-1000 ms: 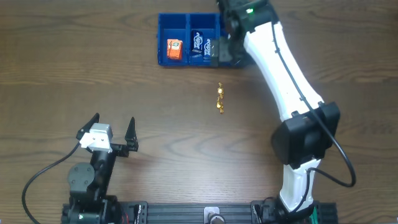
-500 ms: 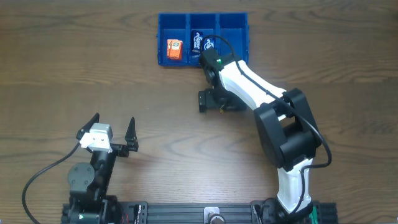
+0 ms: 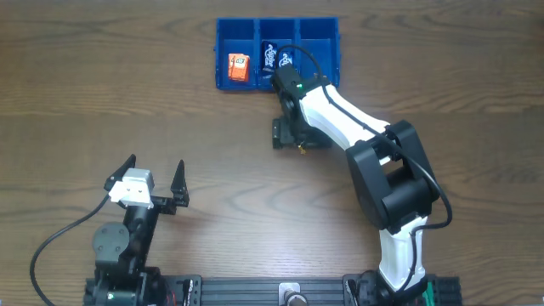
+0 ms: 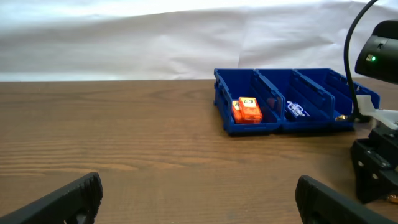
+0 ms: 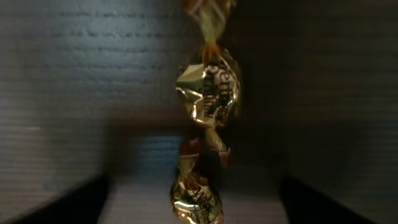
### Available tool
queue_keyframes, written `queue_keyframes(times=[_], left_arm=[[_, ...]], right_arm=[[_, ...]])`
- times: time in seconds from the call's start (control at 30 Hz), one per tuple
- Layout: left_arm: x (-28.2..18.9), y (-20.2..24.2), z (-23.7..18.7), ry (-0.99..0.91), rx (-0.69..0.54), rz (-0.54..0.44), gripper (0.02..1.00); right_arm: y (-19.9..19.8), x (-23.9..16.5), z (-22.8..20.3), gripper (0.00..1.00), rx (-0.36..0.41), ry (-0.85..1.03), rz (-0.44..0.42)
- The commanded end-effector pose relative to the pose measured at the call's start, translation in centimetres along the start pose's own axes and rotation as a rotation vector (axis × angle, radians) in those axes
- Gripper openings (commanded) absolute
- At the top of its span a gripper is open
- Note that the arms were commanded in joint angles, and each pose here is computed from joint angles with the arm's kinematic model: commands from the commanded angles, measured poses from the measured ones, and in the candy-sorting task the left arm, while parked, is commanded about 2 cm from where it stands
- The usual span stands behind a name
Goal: Sort Candies Into Trays
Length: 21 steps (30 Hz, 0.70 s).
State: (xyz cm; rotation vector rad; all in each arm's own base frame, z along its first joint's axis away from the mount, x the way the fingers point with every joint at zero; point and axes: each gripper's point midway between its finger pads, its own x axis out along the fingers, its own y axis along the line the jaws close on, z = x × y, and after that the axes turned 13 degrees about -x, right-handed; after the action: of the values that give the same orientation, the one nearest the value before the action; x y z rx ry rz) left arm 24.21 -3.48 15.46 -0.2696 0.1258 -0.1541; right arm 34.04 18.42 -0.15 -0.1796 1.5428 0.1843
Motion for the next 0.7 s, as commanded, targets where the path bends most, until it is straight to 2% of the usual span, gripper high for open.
queue_keyframes(times=[0.03,0.17,0.27,0.33,0.4,0.47,0.6,0.7], left_arm=[[0.1,0.3,-1.7,0.049,0.001,0.005,1.0],[0.1,0.3,-1.7,0.049,0.001,0.005,1.0],[0.1,0.3,-1.7,0.049,0.001,0.005,0.998],[0.1,0.3,-1.7,0.049,0.001,0.005,0.998],[0.1,0.3,-1.7,0.049,0.001,0.005,0.998],[0.1,0.3,-1.7,0.049,0.001,0.005,0.996],[0.1,0.3,-1.7,0.049,0.001,0.005,0.996],[0.1,0.3,-1.7,0.049,0.001,0.005,0.998]], right_arm=[[-0.5,0.5,-0.3,0.66,0.014,0.006,-0.022],[-0.4,0.5,-0.2,0.371,0.022,0.002,-0.021],[-0.4,0.5,-0.2,0.222,0.021,0.002,-0.021],[-0.4,0.5,-0.2,0.042,0.021,0.003,-0.021],[-0.4,0.1,0.0,0.038,0.021,-0.009,-0.018],[-0.1,-2.1,1.0,0.038,0.009,-0.063,-0.003],[0.2,-10.8,4.4,0.036,-0.047,-0.277,0.021],[-2.2,-17.9,7.5,0.036,-0.021,-0.437,-0.075]])
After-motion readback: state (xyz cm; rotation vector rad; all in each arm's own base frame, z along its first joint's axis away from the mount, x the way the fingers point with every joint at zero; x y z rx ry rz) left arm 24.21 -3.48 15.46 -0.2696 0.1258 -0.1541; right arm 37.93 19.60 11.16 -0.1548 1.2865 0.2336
